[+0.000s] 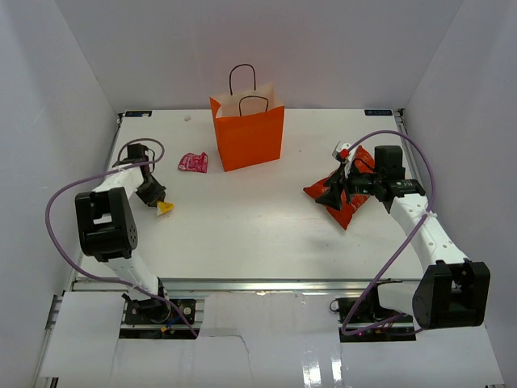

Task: Place the snacks into the paper bag

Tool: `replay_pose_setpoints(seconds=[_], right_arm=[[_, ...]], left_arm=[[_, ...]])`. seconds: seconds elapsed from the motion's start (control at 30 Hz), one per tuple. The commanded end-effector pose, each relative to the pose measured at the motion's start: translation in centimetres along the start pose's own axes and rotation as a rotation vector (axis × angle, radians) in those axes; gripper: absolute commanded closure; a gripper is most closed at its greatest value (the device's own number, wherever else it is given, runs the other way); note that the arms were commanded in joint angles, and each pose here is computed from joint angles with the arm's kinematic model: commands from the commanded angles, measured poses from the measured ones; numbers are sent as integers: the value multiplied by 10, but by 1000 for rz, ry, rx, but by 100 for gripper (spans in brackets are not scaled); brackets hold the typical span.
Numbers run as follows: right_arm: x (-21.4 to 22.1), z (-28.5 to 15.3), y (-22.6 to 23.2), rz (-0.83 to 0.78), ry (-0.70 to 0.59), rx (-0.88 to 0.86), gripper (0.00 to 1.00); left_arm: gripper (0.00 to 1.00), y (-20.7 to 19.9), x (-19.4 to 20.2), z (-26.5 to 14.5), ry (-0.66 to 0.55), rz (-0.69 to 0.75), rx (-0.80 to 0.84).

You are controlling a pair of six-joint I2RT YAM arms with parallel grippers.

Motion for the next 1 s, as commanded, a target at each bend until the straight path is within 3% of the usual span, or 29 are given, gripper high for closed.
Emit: replay_pose_setpoints(seconds=[0.0,0.07,0.27,0.43,0.63,0.77,0.97], right_arm=[[-11,-4,6,-23,-26,-20,29],[-12,-4,6,-24,-27,-18,29],[-13,-3,5,-25,-28,-21,29],[-15,-4,5,-25,-28,-25,29],[-17,-6,9,-34,-31,-27,29],[-16,-8,13,-39,-36,-30,29],[-16,-11,16,-52,-36,-25,29]], left_arm=[[77,-31,-36,-49,-170,14,245],[78,-45,-46,-75,-242,28,363],[79,-98,-81,-211,-581,107,775],[80,-155,-95,-313,-818,236,993],[80,-216,-120,-366,-978,424,1064],[79,-257,-136,-352,-1019,514,1073],[78,-292,-155,-339,-1086,530,987]])
Point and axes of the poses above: each gripper's point midway between its finger pads, its own z axis out along the fingers, its own y axis along the line the jaws close on, x = y × z, the point moved 3 cm from there along -z, back along the fingers, and after that the axes turned 14 degrees about z, right-handed, at the moved point
